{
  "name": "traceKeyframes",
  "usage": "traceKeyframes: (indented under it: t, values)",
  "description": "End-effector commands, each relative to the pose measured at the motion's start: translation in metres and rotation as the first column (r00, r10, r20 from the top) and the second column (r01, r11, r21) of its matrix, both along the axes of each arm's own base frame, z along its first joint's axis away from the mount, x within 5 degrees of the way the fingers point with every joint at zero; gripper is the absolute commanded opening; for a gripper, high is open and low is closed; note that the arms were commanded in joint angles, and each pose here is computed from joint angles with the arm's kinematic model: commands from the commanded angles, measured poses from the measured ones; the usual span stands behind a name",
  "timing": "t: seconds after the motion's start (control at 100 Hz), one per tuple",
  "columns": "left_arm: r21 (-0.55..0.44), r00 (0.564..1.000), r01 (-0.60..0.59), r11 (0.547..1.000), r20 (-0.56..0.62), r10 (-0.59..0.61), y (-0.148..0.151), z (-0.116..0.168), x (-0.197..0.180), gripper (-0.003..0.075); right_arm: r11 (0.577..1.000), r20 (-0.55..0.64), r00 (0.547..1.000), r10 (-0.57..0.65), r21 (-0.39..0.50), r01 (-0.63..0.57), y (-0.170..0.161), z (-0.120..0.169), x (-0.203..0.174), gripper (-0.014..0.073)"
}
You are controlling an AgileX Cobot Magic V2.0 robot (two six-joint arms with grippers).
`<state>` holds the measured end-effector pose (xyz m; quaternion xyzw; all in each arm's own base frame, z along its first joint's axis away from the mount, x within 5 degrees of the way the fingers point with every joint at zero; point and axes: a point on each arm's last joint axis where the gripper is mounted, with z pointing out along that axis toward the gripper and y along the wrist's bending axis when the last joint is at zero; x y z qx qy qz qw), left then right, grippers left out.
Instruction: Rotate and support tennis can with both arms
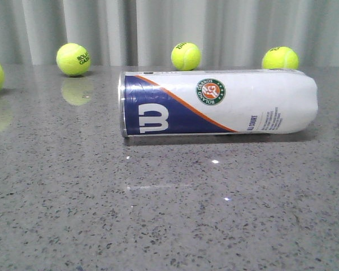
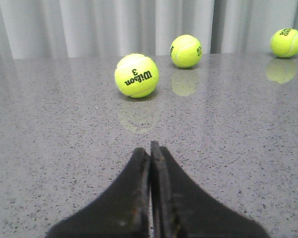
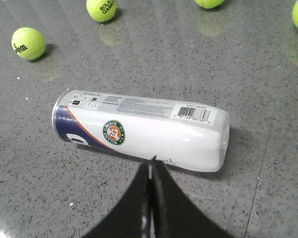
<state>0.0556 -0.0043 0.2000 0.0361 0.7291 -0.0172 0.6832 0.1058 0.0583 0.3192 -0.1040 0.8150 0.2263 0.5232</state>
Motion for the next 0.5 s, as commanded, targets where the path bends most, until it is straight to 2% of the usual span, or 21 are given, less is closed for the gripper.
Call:
traceKeyframes:
  t: [0.0,0.15,0.32,0.49]
  values:
    - [-0.019,0.998,-0.002,1.0,0.07,0.003,0.0,-0.007,-0.001,-0.0021,0.999,0.131,0.991,-0.024,0.047,0.018,-0.007,0.01,-0.011,-0.0057]
    - [-0.023,0.993,-0.002,1.0,0.119,0.004,0.0,-0.001,-0.001,-0.0021,0.998,0.164,0.986,-0.024,0.062,0.014,-0.014,0.004,-0.026,-0.0057]
    - [-0.025,0.989,0.0,1.0,0.151,0.004,0.001,0.022,-0.006,-0.0021,0.998,0.161,0.987,-0.021,0.06,0.011,-0.015,0.003,-0.028,-0.0057]
    - [0.027,0.997,-0.01,1.0,0.073,0.008,0.002,0.05,-0.011,-0.0021,0.998,0.161,0.987,-0.021,0.06,0.011,-0.015,0.003,-0.028,-0.0057]
